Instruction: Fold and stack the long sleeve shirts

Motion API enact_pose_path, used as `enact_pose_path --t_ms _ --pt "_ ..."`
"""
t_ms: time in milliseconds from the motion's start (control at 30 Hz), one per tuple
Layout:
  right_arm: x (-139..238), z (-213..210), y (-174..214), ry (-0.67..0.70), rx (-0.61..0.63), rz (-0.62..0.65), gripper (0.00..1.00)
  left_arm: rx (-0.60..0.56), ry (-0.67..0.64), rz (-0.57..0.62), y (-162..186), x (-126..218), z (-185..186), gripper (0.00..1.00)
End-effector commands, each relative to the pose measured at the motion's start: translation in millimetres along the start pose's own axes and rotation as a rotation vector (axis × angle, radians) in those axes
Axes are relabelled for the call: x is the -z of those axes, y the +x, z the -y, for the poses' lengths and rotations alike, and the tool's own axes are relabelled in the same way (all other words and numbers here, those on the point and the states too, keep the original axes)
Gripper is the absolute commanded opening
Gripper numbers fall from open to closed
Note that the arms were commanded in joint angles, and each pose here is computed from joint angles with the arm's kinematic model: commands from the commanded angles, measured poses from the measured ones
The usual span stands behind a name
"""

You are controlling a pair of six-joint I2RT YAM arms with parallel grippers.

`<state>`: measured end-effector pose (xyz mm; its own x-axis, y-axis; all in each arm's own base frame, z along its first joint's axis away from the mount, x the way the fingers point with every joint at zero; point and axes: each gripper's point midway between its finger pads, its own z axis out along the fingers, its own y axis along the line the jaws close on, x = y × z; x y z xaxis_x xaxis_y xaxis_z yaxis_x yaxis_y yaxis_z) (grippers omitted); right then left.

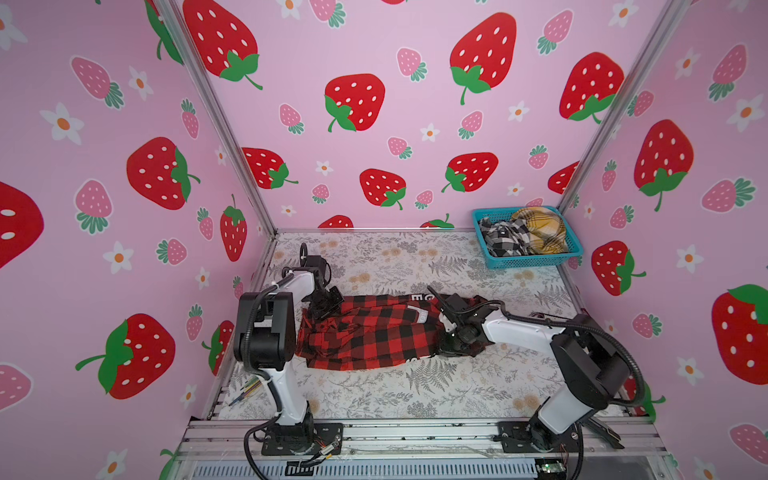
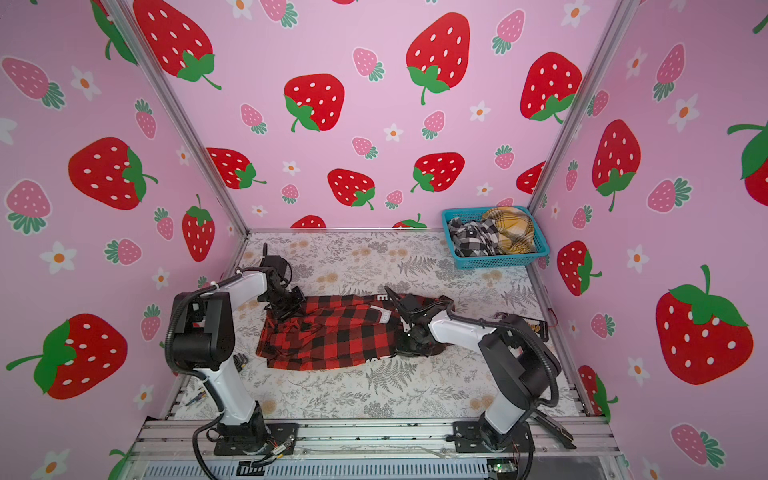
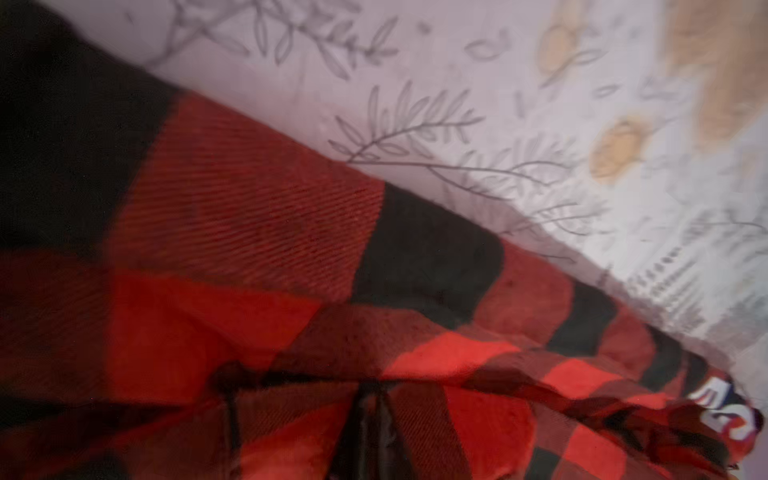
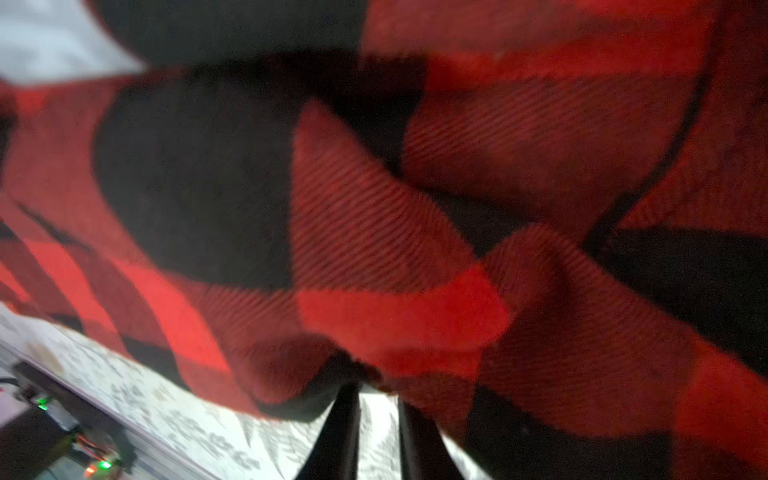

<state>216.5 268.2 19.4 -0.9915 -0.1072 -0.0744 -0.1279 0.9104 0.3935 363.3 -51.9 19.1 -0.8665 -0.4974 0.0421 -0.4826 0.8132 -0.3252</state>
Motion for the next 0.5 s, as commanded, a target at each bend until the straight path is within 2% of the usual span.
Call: enact_pose_path --t_ms 0,167,200,267,333,367,467 --pt "-23.9 20.7 -60.8 0.040 -0.034 0.067 0.20 0.015 0.001 -0.025 10.5 -6.2 -7.7 0.01" --pt "-13.1 19.9 -185.0 0.163 0.017 0.149 0.23 -0.006 0.010 -0.082 65.8 -6.3 -21.7 0.00" --pt "-2.1 16.5 -207.3 0.196 0.028 0.177 0.27 -0.037 0.029 -0.102 84.6 -6.7 -13.3 0.02" --pt "25.2 3.5 -234.8 0.212 0.045 0.238 0.38 -0.141 0.089 -0.150 127.0 -8.6 20.0 0.15" --pt "52.8 -10.1 -240.5 0.201 0.064 0.291 0.45 -0.281 0.199 -0.217 172.1 -3.8 70.8 0.24" --pt "63.0 -13.8 -235.1 0.199 0.073 0.304 0.47 -0.326 0.206 -0.218 182.8 2.3 84.6 0.27" --pt "79.1 -19.2 -193.9 0.183 0.091 0.316 0.49 -0.366 0.207 -0.087 170.0 34.9 105.6 0.42"
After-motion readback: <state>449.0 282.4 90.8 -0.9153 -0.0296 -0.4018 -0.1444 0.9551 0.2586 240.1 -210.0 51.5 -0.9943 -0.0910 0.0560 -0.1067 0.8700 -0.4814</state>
